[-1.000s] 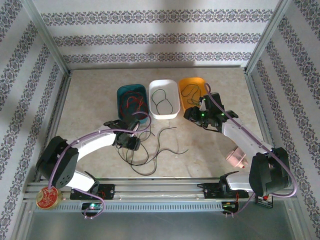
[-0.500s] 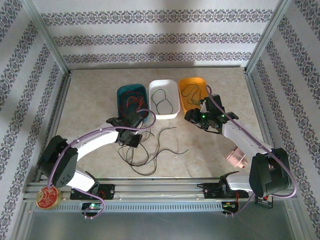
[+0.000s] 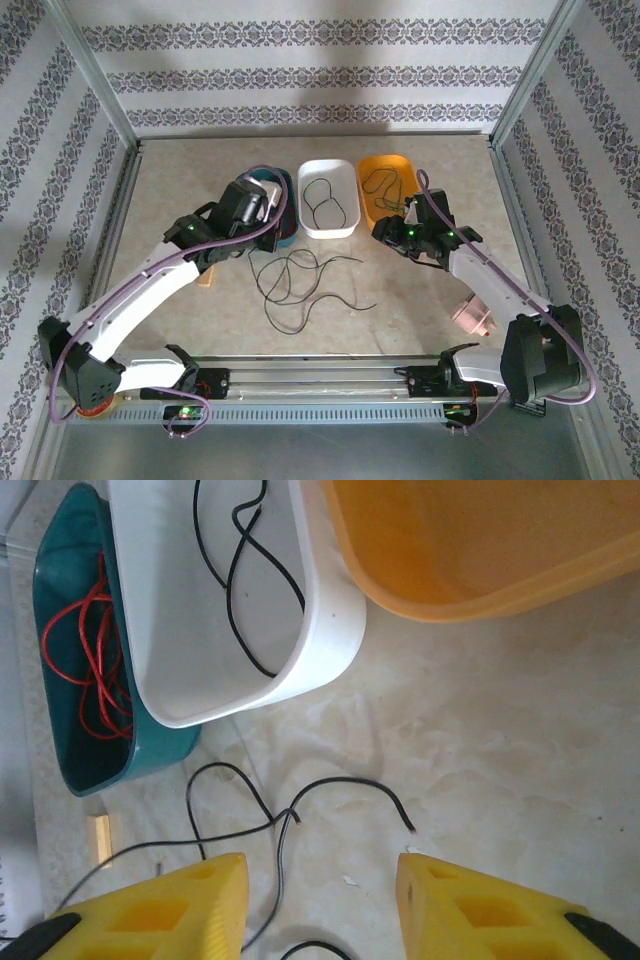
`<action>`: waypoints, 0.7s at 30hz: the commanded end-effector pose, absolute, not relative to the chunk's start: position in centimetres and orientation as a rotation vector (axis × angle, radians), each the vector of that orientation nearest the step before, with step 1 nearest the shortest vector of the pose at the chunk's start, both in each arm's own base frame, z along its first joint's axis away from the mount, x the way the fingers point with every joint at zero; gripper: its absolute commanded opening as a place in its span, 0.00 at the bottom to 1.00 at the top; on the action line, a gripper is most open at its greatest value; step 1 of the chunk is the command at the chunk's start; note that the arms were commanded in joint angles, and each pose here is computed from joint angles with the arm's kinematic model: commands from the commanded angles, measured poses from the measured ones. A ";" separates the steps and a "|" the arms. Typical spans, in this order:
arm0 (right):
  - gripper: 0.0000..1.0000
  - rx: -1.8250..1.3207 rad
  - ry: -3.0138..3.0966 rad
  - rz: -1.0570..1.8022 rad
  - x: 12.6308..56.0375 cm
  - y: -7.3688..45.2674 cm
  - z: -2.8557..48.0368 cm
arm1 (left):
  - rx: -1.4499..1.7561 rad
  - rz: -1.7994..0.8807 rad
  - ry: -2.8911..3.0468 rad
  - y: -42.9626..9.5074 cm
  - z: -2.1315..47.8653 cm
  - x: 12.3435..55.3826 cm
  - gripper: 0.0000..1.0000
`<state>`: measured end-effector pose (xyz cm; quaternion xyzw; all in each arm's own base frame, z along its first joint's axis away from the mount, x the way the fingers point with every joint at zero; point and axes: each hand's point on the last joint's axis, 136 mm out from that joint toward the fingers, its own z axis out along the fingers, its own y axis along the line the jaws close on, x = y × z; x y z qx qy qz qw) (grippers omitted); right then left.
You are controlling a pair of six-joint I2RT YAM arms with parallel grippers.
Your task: Untangle the cables
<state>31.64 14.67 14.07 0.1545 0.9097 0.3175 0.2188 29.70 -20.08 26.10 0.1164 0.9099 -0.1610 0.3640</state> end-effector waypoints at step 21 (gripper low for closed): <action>0.43 0.208 2.407 1.037 30.0 16.2 17.7 | 0.580 -1.110 1.516 -27.9 48.1 25.8 0.00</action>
